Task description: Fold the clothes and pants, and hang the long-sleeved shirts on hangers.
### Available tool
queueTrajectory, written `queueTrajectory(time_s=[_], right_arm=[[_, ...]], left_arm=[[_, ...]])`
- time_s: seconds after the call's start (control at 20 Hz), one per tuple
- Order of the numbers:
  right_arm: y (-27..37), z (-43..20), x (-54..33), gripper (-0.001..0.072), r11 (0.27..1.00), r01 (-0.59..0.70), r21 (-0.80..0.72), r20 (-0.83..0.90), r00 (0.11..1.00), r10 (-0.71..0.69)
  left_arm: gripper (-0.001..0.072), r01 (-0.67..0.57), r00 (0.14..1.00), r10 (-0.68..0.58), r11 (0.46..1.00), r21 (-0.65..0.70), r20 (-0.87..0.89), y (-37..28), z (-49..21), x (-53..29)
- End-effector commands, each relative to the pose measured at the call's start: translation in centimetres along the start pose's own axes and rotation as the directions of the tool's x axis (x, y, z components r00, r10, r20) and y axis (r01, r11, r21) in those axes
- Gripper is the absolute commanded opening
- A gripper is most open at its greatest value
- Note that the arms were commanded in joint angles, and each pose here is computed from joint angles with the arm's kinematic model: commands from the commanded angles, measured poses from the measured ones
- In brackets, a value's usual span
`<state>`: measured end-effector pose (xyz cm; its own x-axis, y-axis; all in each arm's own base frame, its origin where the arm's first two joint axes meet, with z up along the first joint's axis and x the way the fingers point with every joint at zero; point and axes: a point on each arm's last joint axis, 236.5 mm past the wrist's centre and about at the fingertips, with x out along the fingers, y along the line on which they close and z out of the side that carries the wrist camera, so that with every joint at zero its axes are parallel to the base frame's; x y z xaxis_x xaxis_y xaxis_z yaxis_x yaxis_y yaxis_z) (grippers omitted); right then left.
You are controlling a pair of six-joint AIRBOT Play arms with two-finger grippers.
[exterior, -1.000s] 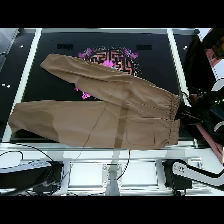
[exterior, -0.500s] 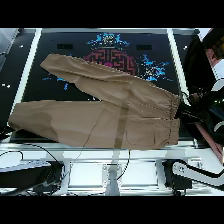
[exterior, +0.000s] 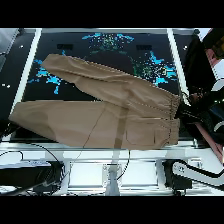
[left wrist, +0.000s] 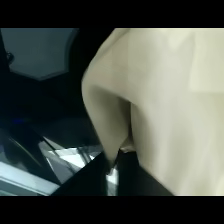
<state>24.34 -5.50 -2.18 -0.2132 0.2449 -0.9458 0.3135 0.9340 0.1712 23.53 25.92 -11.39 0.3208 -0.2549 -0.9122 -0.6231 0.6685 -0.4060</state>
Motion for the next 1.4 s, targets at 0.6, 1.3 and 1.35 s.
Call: queueTrajectory(time_s=[0.6, 1.3, 1.35], right_arm=[[0.0, 0.1, -0.1, 0.0687, 1.0, 0.001, 0.0, 0.006, 1.0, -0.001], [-0.1, 1.2, -0.1, 0.0687, 1.0, 0.004, -0.007, 0.051, 0.999, -0.004], [-0.2, 2.0, -0.1, 0.0687, 1.0, 0.008, -0.011, 0.085, 0.996, -0.007]], left_arm=[[0.0013, -0.286, 0.944, 0.247, 0.944, 0.166, 0.22, 1.1, 5.2, -10.4], [0.0016, -0.439, 0.898, 0.434, 0.868, 0.23, 0.074, 5.5, 1.7, -11.5], [0.0082, -0.438, 0.898, 0.433, 0.869, 0.229, 0.075, 5.5, 1.7, -11.5]])
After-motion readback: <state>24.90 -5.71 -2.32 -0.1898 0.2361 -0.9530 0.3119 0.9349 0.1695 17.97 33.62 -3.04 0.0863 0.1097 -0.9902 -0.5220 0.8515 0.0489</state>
